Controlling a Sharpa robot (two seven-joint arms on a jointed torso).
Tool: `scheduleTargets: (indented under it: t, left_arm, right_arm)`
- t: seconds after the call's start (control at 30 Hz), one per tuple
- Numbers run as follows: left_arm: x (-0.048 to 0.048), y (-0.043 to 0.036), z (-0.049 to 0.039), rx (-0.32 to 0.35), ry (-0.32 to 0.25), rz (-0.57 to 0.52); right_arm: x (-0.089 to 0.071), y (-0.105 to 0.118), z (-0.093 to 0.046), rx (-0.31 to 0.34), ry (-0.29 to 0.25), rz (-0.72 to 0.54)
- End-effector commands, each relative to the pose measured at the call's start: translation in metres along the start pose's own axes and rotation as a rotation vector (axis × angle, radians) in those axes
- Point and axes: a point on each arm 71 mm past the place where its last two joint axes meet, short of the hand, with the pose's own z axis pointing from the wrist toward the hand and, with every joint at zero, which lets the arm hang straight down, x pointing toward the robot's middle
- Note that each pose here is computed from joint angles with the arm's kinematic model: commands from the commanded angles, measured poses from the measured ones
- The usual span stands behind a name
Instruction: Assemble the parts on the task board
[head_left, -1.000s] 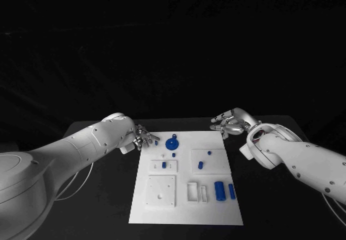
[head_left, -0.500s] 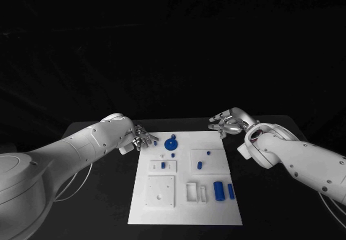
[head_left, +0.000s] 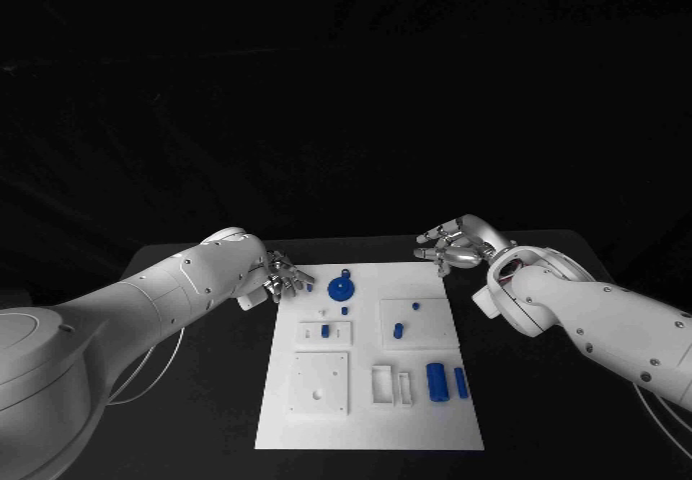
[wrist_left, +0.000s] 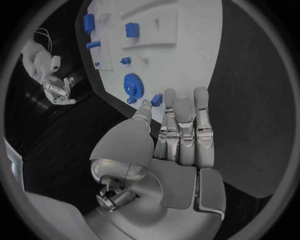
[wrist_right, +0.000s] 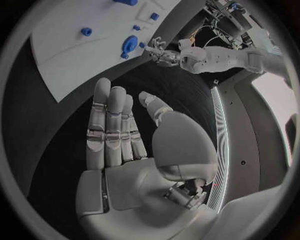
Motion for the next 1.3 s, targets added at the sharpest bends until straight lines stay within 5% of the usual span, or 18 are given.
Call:
scheduleTargets:
  t: [0.03,1.3]
  left_arm:
    - [0.0077,-0.0015,0.0012,0.006,0.041,0.006]
    - [0.0088,-0.0034,0.0013,0.014,0.052,-0.004]
  right_arm:
    - [-0.0005,0.0013,0.0002,-0.012,-0.008,0.006]
    - [0.0009,0.0026,0.001,-0.013,-0.008,0.009]
